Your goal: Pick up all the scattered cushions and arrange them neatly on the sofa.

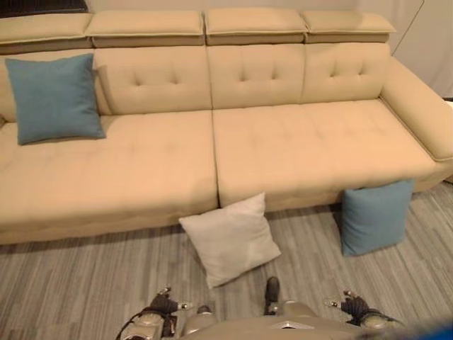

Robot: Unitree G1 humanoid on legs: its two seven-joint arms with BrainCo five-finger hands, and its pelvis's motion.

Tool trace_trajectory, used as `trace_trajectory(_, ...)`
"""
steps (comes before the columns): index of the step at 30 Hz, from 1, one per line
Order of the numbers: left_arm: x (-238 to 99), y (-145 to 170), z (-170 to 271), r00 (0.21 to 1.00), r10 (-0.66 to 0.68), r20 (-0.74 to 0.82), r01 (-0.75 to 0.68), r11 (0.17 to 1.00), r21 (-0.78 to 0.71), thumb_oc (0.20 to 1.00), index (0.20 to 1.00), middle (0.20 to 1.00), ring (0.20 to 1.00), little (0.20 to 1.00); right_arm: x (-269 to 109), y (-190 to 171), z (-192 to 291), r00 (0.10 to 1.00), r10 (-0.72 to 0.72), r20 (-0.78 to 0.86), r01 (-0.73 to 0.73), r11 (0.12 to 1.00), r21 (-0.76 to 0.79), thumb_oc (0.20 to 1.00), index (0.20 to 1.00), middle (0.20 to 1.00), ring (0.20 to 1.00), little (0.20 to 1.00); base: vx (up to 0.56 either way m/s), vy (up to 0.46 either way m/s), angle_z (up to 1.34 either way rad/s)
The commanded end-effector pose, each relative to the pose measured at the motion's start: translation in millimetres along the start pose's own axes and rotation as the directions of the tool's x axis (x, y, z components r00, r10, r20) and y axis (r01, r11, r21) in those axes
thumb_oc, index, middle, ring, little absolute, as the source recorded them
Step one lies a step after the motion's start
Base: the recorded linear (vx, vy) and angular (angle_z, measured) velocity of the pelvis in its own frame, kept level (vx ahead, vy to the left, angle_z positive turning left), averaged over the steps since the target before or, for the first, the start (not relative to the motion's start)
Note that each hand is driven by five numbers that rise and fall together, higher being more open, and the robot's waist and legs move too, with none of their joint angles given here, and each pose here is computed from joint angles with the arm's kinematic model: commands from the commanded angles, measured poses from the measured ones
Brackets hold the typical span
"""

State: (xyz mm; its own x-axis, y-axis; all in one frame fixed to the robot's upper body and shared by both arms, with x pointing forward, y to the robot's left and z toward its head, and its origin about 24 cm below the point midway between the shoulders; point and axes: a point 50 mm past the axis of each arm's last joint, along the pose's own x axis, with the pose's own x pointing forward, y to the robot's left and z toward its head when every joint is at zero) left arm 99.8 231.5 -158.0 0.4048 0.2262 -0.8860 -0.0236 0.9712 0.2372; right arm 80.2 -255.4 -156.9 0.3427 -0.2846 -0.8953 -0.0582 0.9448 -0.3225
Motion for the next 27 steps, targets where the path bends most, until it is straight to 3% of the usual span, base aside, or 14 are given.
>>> trace_trajectory(1,3.3,1.0,25.0,0.997,-0.001,0.077,0.0,1.0,0.021,1.0,1.0,1.0,1.0,1.0,2.1,-13.2,5.2,0.999,-0.049,-0.003,0.049,0.999,0.0,1.0,1.0,1.0,1.0,1.0,0.02,0.057,0.15)
trace_trajectory(20,4.2,20.7,36.9,0.992,0.054,0.114,-0.055,0.998,0.01,1.0,1.0,1.0,1.0,1.0,4.7,-5.2,41.6,0.994,-0.018,0.109,0.024,0.998,-0.054,1.0,1.0,1.0,1.0,1.0,0.0,0.111,0.06)
trace_trajectory(27,4.9,23.2,48.4,0.987,0.059,0.149,-0.063,0.998,0.022,1.0,1.0,1.0,1.0,1.0,4.6,-6.3,51.8,0.989,-0.007,0.151,0.024,0.994,-0.111,1.0,1.0,1.0,1.0,1.0,0.11,-0.045,0.41)
